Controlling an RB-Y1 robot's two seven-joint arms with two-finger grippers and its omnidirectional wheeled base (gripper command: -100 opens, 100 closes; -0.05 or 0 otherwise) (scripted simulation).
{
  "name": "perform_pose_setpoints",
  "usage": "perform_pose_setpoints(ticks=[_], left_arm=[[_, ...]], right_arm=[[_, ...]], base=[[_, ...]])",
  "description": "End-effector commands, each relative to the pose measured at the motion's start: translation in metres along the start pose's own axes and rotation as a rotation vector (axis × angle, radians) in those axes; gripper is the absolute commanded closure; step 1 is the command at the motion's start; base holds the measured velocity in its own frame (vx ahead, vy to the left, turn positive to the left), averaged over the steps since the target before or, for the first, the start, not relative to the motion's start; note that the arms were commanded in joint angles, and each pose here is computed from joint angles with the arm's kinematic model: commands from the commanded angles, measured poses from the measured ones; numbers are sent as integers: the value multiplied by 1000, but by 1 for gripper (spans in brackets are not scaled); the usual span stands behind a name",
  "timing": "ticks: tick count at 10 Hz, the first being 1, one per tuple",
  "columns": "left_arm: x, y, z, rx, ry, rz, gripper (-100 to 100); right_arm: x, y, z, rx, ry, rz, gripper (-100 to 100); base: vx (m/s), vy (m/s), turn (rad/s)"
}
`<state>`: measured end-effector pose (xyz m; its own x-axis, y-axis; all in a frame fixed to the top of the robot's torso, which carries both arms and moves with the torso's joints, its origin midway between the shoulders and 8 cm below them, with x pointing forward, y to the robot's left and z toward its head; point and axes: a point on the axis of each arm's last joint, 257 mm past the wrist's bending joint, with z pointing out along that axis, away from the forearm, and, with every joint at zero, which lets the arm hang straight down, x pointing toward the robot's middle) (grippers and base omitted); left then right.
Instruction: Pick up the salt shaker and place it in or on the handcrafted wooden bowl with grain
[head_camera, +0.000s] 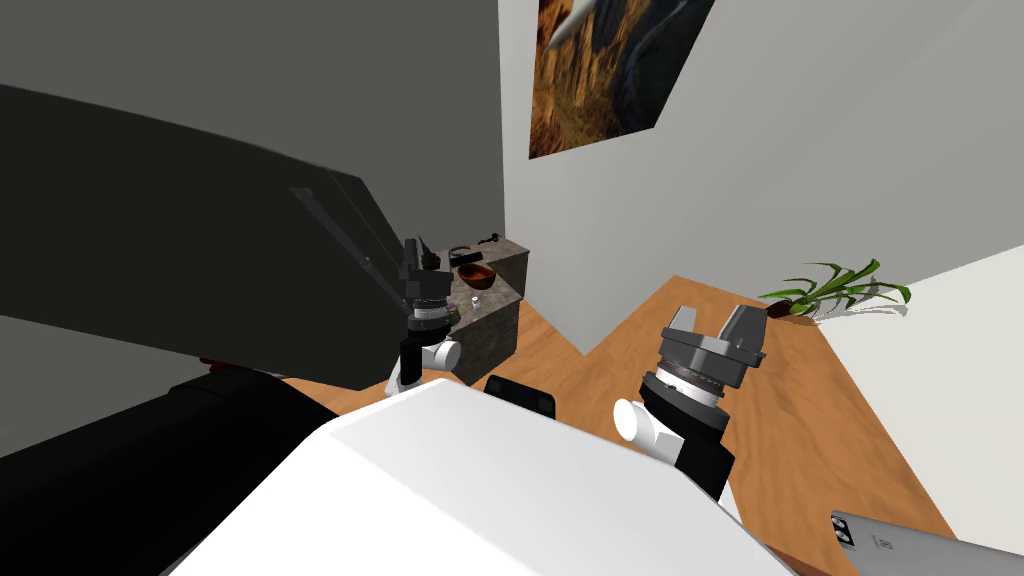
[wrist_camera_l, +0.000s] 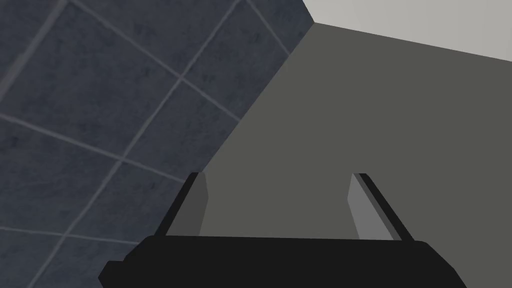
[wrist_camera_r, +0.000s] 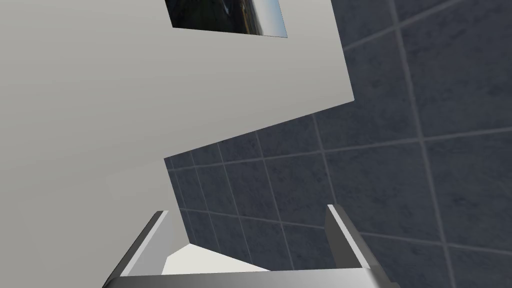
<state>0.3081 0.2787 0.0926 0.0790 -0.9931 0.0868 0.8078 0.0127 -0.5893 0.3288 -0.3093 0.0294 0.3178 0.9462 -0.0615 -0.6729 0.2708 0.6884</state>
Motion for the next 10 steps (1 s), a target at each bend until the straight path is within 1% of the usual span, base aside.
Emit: perform_pose_setpoints(ticks=[1, 3, 5, 7, 10], left_arm=[[4, 4, -1, -11, 33, -1, -100], [7, 13, -4, -32, 76, -9, -100], [8, 24, -7, -60, 105, -27, -100], [5, 39, -12, -92, 118, -54, -100], [-5, 64, -21, -145, 113, -107, -100]], right_arm=[[0, 0, 0, 0, 0, 0, 0], [0, 0, 0, 0, 0, 0, 0], [0, 0, 0, 0, 0, 0, 0], [0, 0, 0, 0, 0, 0, 0], [0, 0, 0, 0, 0, 0, 0]], base=[[6, 0, 20], [13, -3, 31], [23, -11, 34], [34, -23, 48], [46, -32, 54]])
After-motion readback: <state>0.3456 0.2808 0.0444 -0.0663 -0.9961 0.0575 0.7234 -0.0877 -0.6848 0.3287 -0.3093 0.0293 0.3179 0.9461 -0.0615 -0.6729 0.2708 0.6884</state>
